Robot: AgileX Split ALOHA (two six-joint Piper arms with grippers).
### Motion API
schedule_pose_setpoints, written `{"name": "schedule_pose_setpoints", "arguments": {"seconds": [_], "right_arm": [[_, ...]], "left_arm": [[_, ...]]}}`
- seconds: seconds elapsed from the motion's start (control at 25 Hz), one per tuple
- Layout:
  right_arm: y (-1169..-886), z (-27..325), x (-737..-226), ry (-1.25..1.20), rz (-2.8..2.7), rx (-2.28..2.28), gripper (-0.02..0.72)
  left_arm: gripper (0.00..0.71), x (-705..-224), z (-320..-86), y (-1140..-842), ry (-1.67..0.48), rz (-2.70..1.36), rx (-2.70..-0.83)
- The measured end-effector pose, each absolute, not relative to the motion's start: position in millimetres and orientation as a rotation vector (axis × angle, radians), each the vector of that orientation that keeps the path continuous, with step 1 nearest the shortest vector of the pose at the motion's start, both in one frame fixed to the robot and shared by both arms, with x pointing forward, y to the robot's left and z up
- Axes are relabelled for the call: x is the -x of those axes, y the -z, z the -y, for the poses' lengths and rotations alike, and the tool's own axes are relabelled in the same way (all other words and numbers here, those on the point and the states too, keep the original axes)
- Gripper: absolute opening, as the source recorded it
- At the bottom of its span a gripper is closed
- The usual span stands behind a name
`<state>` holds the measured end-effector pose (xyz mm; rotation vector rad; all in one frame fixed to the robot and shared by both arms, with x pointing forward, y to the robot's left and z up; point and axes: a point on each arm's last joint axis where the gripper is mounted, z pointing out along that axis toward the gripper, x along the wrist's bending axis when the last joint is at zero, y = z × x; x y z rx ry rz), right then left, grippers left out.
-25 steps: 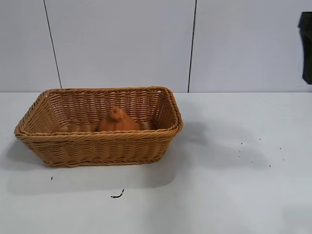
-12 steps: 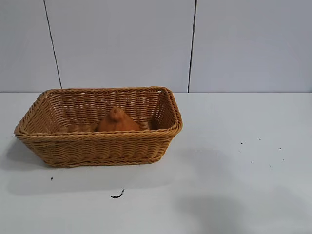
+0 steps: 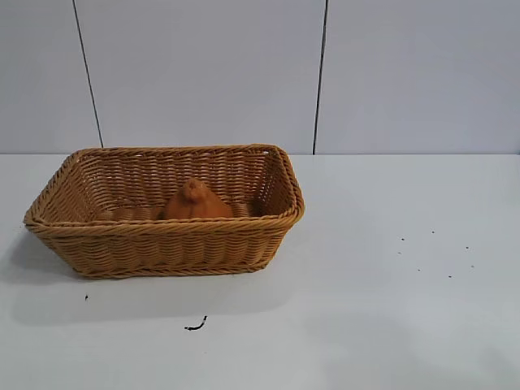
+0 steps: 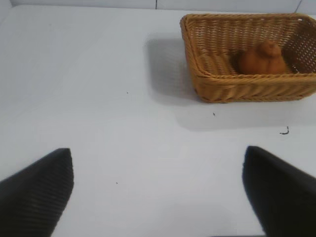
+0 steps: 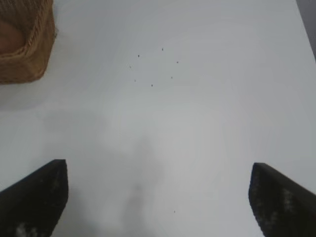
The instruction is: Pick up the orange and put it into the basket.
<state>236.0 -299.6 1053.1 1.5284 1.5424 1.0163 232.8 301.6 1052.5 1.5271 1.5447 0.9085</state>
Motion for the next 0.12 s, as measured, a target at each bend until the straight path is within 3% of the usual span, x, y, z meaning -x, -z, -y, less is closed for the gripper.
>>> {"name": "schedule_pose_setpoints", "arguments": {"seconds": [0.12], "right_arm": [[-1053.0,299.5,-236.0,-1.017,-1.543,-1.529,0.682]], "left_arm": [[0.666,-232.8,-301.6,-1052.4,-0.908,-1.545,-1.528]]}}
